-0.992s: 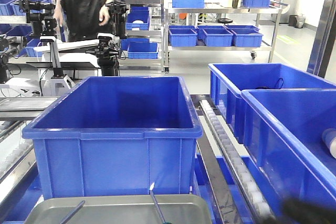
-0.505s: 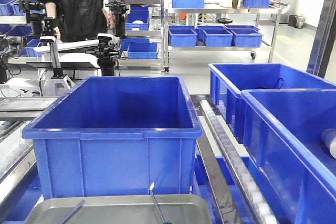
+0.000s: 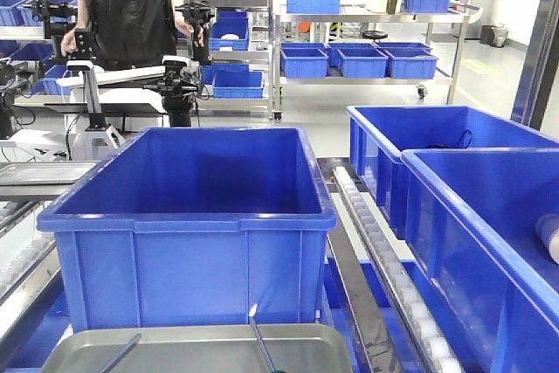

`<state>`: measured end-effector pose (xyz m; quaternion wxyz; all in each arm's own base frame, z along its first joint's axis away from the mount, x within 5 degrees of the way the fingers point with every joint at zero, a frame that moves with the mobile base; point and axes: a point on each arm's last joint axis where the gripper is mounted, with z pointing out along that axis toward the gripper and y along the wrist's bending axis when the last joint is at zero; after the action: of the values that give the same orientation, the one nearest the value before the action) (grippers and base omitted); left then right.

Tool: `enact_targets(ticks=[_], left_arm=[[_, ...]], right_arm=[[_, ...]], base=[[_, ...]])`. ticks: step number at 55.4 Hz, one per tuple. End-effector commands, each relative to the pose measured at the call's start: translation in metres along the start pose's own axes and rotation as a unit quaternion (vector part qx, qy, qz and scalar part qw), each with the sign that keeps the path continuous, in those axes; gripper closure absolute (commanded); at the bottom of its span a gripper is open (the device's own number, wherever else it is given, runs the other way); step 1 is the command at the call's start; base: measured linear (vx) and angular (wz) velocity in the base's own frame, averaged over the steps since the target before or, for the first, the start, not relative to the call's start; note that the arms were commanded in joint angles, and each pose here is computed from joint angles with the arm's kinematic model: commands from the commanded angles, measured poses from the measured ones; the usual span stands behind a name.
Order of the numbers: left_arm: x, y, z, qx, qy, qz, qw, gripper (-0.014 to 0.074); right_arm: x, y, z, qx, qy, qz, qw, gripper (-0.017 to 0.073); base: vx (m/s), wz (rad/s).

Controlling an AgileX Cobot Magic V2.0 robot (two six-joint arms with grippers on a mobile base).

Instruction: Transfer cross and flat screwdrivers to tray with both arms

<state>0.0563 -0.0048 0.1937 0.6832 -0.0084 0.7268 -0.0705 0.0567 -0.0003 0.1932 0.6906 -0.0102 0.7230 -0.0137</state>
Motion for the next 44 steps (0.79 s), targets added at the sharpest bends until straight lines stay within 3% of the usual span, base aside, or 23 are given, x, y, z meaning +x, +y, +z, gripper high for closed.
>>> enact_targets(ticks=[1, 44], left_arm=[[-0.0151, -0.0023, -0.0022, 0.009, -0.053, -0.004, 0.999, 0.06], [-0.0151, -0.0023, -0.0022, 0.009, -0.053, -0.004, 0.999, 0.0599]], right_arm=[[-0.0059, 0.0006, -0.0004, -0.006, -0.045, -0.015, 0.999, 0.0567], [-0.0059, 0.0005, -0.0003, -0.005, -0.044, -0.012, 0.999, 0.0567]], base=[[0.0, 0.0], [0.0, 0.0]])
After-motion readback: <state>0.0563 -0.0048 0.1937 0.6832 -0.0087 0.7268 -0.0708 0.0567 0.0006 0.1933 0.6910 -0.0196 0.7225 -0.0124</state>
